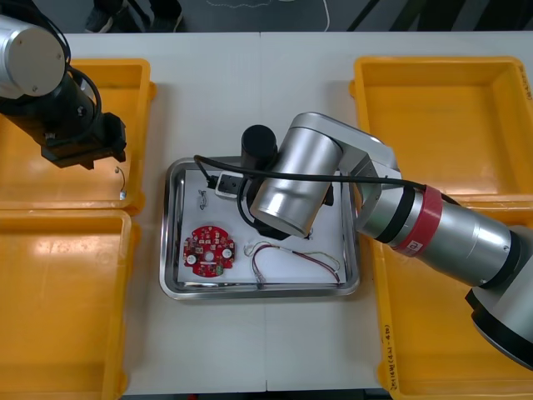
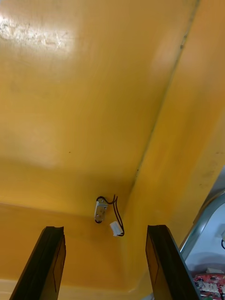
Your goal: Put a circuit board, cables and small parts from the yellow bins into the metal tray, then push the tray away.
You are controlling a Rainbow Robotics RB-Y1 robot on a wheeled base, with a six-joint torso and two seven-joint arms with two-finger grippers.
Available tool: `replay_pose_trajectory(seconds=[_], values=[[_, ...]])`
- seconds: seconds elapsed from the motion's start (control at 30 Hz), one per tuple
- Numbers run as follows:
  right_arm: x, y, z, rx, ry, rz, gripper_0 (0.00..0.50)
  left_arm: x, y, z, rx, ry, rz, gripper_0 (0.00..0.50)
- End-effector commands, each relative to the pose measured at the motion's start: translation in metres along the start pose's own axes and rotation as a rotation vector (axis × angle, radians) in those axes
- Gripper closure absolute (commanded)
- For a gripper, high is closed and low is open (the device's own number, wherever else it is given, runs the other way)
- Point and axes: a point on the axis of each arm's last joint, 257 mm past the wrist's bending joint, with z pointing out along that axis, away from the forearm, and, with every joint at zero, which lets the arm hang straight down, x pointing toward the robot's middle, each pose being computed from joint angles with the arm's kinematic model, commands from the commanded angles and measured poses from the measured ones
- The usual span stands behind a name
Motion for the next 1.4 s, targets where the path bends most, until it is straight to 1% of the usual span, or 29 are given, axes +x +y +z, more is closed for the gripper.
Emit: replay_pose_trajectory(seconds=[0.03, 0.07, 0.2, 0.33, 0.37, 0.4, 0.47, 0.57, 0.6, 0.7, 0.87, 0.97, 1.0, 1.07, 1.13, 1.2, 1.23, 1.3, 1.33, 1.4], values=[[-0.017, -0.023, -0.030, 0.028, -0.027, 0.010, 0.000, 0.001, 0.000, 0.005, 0.010, -0.008, 0.075, 0.000], [-0.016, -0.024, -0.032, 0.022, -0.025, 0.016, 0.000, 0.002, 0.000, 0.006, 0.010, -0.007, 0.075, 0.000], [-0.013, -0.030, -0.055, -0.029, -0.020, 0.068, 0.000, 0.004, 0.002, 0.008, 0.006, -0.001, 0.072, 0.000], [-0.003, -0.035, -0.077, -0.063, -0.007, 0.112, 0.000, 0.007, 0.002, 0.011, 0.008, 0.007, 0.078, 0.000], [0.001, -0.036, -0.083, -0.068, -0.002, 0.123, 0.000, 0.008, 0.003, 0.011, 0.006, 0.007, 0.078, 0.000], [0.001, -0.036, -0.083, -0.068, -0.002, 0.123, 0.000, 0.008, 0.003, 0.011, 0.006, 0.007, 0.078, 0.000], [0.012, -0.039, -0.096, -0.079, 0.020, 0.150, 0.000, 0.010, 0.003, 0.014, 0.009, 0.010, 0.078, 0.000], [0.023, -0.041, -0.106, -0.082, 0.037, 0.180, 0.000, 0.010, 0.002, 0.014, 0.011, 0.011, 0.081, 0.000], [0.029, -0.042, -0.112, -0.086, 0.042, 0.219, 0.000, 0.010, 0.001, 0.015, 0.013, 0.010, 0.081, 0.000], [0.032, -0.042, -0.121, -0.094, 0.010, 0.280, 0.000, 0.011, -0.001, 0.016, 0.013, 0.011, 0.082, 0.000], [0.047, -0.040, -0.137, -0.111, -0.049, 0.388, 0.000, 0.015, -0.004, 0.019, 0.018, 0.020, 0.083, 0.000], [0.057, -0.038, -0.142, -0.118, -0.063, 0.421, 0.000, 0.016, -0.005, 0.020, 0.019, 0.021, 0.083, 0.000], [0.066, -0.036, -0.147, -0.127, -0.071, 0.450, 0.000, 0.015, -0.005, 0.020, 0.018, 0.019, 0.083, 0.000], [0.073, -0.034, -0.150, -0.133, -0.075, 0.476, 0.000, 0.015, -0.005, 0.020, 0.017, 0.018, 0.083, 0.000], [0.085, -0.033, -0.154, -0.139, -0.077, 0.518, 0.000, 0.015, -0.005, 0.020, 0.016, 0.017, 0.083, 0.053], [0.098, -0.031, -0.157, -0.138, -0.075, 0.567, 0.000, 0.014, -0.004, 0.020, 0.012, 0.015, 0.082, 0.137], [0.101, -0.030, -0.157, -0.136, -0.076, 0.575, 0.000, 0.015, -0.005, 0.021, 0.012, 0.015, 0.083, 0.153], [0.113, -0.028, -0.158, -0.128, -0.066, 0.611, 0.000, 0.013, -0.003, 0.020, 0.009, 0.011, 0.082, 0.231], [0.121, -0.028, -0.159, -0.121, -0.059, 0.634, 0.000, 0.014, -0.004, 0.021, 0.010, 0.012, 0.084, 0.310], [0.130, -0.026, -0.160, -0.115, -0.053, 0.673, 0.000, 0.014, -0.004, 0.021, 0.010, 0.013, 0.083, 0.441]])
